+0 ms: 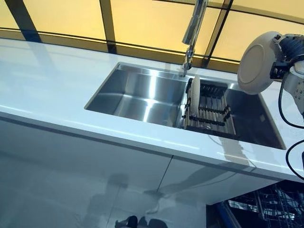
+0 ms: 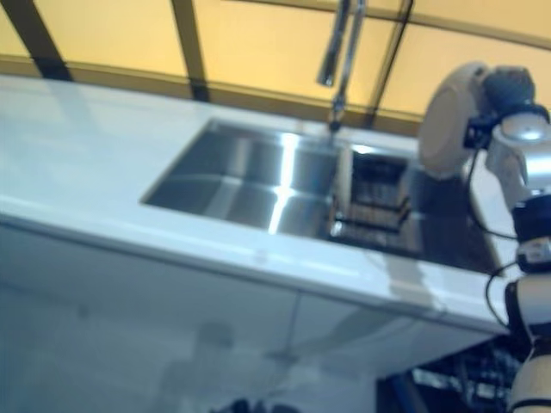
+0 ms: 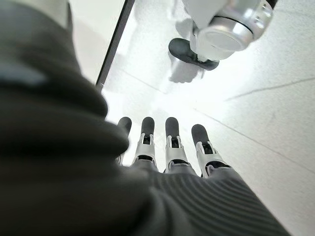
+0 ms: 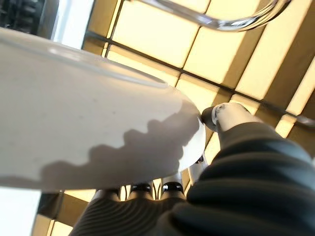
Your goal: Take plates into dishwasher
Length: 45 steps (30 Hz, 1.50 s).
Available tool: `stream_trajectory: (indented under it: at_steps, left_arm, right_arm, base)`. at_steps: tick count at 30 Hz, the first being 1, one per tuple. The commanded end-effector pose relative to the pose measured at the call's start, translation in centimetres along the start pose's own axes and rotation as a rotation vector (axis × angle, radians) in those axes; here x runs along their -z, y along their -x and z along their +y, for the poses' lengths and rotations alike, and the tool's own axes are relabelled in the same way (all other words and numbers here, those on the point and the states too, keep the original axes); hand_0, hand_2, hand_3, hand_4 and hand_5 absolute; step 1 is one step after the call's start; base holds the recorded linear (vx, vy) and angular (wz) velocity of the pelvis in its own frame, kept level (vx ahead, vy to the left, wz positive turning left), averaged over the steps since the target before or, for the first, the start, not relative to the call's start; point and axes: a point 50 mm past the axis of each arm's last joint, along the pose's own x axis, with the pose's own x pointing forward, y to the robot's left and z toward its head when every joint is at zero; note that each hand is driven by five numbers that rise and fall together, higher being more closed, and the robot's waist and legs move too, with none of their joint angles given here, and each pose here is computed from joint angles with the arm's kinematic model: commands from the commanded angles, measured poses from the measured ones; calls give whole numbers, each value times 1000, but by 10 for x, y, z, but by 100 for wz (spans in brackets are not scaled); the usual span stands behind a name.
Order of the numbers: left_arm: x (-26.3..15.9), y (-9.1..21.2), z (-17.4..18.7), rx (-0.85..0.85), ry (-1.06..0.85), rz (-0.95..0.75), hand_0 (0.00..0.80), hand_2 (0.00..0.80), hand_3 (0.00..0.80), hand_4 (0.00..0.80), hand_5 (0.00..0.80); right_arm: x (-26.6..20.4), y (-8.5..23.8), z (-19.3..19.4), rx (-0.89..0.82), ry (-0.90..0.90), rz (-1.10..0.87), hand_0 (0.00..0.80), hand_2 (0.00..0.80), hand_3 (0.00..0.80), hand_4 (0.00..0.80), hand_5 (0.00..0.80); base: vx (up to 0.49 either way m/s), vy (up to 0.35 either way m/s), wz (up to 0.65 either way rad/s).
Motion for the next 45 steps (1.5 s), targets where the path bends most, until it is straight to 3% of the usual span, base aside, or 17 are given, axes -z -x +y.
stream_trajectory:
  at_steps: [1, 14, 23, 28, 35, 45]
  left_arm:
    - [-11, -1, 11, -38, -76, -19, 0, 0, 0, 0, 0]
    - [-25, -5, 8, -40, -63, -50, 0, 0, 0, 0, 0]
    - [-51, -4, 16, -9, -171, -106, 0, 0, 0, 0, 0]
    - [-58, -2, 19, -14, -118, -128, 0, 0, 0, 0, 0]
    - [-54, -3, 31, -77, 10, -118, 0, 0, 0, 0, 0]
    - [-40, -5, 10, -21, -41, -102, 0, 0, 0, 0, 0]
  right_arm:
    - [-22, 5, -26, 43, 104, -93, 800, 800, 800, 800, 800]
    - [-32, 6, -47, 29, 182, -94, 800, 800, 800, 800, 800]
    - [-19, 15, -76, 120, 141, -76, 800, 800, 800, 800, 800]
    - [-19, 20, -72, 83, 91, -97, 800, 800, 800, 800, 800]
    - [-17, 18, -79, 54, 96, -141, 800, 800, 800, 800, 800]
    - [-7, 28, -109, 65, 167, -52, 800, 800, 800, 800, 800]
  base:
    - [-65, 40, -14]
    - [-30, 55, -21]
    - [-64, 104, -20]
    - [-174, 69, -62]
    - [-143, -146, -56]
    - [-33, -66, -8]
